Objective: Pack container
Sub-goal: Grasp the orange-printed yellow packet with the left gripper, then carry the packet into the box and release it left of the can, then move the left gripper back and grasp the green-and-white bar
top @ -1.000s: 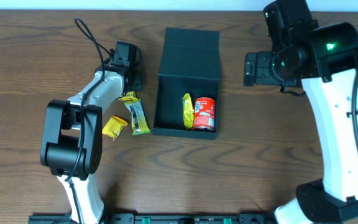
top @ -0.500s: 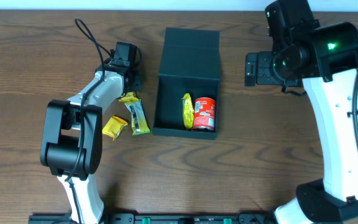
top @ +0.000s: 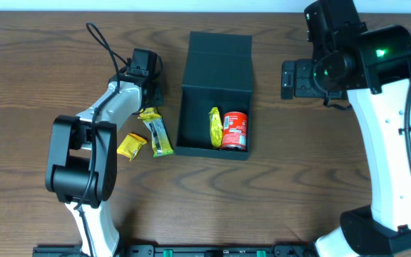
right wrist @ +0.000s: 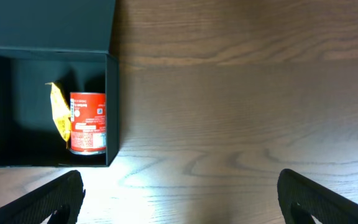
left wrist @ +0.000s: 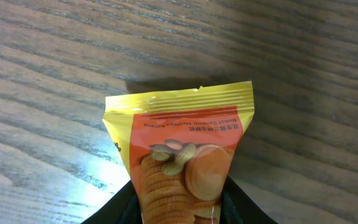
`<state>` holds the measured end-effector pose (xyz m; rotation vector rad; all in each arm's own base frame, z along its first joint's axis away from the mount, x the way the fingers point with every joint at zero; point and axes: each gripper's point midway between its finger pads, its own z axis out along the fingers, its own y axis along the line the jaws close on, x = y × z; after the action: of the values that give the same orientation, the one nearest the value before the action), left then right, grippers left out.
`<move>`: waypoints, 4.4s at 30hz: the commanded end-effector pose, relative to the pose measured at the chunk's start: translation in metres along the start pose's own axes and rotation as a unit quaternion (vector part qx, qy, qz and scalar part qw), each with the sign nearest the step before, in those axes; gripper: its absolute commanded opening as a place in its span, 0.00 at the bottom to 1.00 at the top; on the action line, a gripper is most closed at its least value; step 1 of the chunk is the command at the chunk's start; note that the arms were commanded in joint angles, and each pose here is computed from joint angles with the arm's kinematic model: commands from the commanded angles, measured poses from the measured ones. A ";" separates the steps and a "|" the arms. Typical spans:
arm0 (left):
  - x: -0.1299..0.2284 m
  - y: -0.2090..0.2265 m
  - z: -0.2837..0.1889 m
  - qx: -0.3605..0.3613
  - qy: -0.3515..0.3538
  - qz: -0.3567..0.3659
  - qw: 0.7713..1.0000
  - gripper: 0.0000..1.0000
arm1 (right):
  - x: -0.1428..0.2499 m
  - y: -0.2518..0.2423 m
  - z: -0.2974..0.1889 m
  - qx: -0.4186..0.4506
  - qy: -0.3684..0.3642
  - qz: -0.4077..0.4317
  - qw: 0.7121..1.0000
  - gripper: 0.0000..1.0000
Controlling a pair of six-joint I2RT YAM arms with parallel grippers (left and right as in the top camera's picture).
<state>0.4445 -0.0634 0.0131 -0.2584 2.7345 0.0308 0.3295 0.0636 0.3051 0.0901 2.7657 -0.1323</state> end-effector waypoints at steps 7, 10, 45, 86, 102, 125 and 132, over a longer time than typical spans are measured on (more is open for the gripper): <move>-0.024 -0.015 -0.059 0.033 -0.054 0.022 0.998 0.33 | -0.006 -0.004 -0.008 -0.002 -0.022 -0.005 1.000 0.99; -0.024 -0.024 -0.075 0.040 -0.063 0.037 0.996 0.33 | -0.008 -0.005 -0.008 -0.002 -0.025 -0.007 1.000 0.99; 0.061 -0.134 -0.126 0.104 -0.025 0.108 0.988 0.31 | -0.013 -0.021 -0.005 0.003 -0.026 0.018 0.999 0.99; 0.027 -0.154 -0.147 0.076 -0.090 0.115 0.986 0.41 | -0.006 -0.023 -0.005 0.005 -0.011 0.004 1.000 0.99; 0.091 -0.005 -0.217 -0.104 -0.013 -0.102 0.989 0.88 | -0.001 -0.013 -0.007 -0.024 -0.003 0.003 1.000 0.99; 0.123 0.004 -0.095 -0.002 0.036 -0.125 0.991 0.96 | -0.001 -0.011 -0.008 -0.031 -0.002 -0.015 0.999 0.99; 0.118 -0.005 -0.086 0.023 0.038 -0.125 0.991 0.97 | -0.001 -0.011 -0.008 -0.031 -0.002 -0.015 0.999 0.99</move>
<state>0.3077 -0.0890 0.0569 -0.6335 2.7096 -0.0968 0.3299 0.0562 0.3031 0.0433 2.7956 -0.0632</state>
